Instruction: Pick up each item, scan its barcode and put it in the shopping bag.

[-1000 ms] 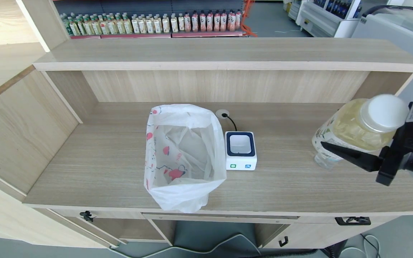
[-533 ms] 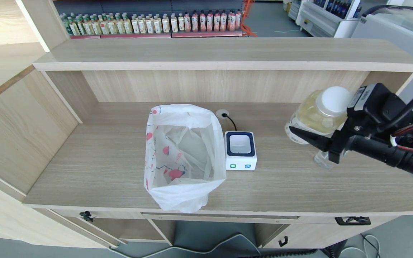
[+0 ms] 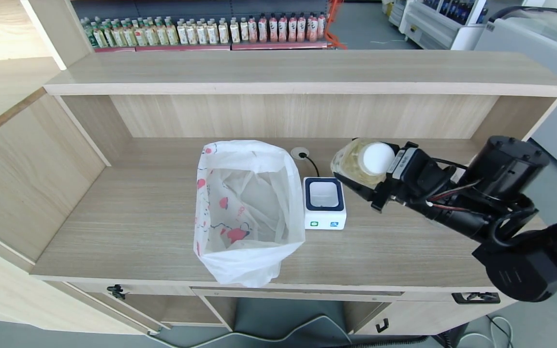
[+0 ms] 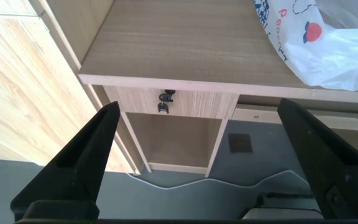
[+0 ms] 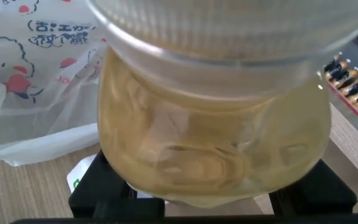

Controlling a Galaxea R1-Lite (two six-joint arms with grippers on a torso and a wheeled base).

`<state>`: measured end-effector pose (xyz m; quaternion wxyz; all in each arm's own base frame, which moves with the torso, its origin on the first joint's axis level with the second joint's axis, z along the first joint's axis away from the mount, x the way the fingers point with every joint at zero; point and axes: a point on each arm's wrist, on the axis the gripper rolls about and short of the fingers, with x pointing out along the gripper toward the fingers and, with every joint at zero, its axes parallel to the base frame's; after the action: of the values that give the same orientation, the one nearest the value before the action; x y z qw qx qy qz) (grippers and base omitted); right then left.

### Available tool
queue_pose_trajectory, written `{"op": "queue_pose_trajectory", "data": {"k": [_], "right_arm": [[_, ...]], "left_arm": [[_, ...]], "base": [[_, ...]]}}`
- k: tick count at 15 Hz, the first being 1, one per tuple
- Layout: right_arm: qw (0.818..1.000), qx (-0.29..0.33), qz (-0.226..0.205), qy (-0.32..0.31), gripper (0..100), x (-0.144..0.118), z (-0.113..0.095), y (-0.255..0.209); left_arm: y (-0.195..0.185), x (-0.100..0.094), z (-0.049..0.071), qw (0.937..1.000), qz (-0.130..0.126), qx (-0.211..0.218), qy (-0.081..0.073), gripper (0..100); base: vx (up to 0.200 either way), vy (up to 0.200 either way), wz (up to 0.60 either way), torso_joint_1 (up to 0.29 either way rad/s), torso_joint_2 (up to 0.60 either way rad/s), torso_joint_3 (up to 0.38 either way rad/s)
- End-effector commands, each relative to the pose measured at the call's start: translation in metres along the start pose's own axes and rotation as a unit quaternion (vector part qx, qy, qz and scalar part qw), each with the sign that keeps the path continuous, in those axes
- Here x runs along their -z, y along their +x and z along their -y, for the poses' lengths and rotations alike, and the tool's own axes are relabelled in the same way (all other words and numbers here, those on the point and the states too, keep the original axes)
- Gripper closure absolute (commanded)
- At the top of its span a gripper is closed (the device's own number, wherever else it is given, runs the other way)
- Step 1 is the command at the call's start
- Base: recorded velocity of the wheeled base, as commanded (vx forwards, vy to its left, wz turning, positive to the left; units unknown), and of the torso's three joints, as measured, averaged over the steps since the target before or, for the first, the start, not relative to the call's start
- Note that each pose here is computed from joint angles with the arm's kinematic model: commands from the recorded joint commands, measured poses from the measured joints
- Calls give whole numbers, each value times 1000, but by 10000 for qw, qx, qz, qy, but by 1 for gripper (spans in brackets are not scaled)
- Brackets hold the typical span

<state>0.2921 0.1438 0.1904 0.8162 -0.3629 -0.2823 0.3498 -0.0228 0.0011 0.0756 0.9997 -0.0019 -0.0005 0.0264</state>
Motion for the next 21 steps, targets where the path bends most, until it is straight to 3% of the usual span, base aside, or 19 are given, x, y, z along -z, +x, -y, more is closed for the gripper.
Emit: {"op": "queue_pose_trajectory", "data": {"k": [1, 11, 16, 21], "right_arm": [[9997, -247, -62, -11, 100, 18, -15, 7], [9830, -269, 981, -1531, 100, 43, -21, 21], [9713, -302, 1009, -2135, 100, 56, -17, 18], [9658, -516, 1195, -2244, 100, 61, -23, 16]], "left_arm": [[0, 0, 0, 10000, 3, -5, -4, 0], [0, 0, 0, 10000, 3, -5, -4, 0], [0, 0, 0, 10000, 3, -5, -4, 0], [0, 0, 0, 10000, 3, -5, -4, 0]], "base": [[0, 0, 0, 0, 0, 0], [0, 0, 0, 0, 0, 0], [0, 0, 0, 0, 0, 0], [0, 0, 0, 0, 0, 0]]}}
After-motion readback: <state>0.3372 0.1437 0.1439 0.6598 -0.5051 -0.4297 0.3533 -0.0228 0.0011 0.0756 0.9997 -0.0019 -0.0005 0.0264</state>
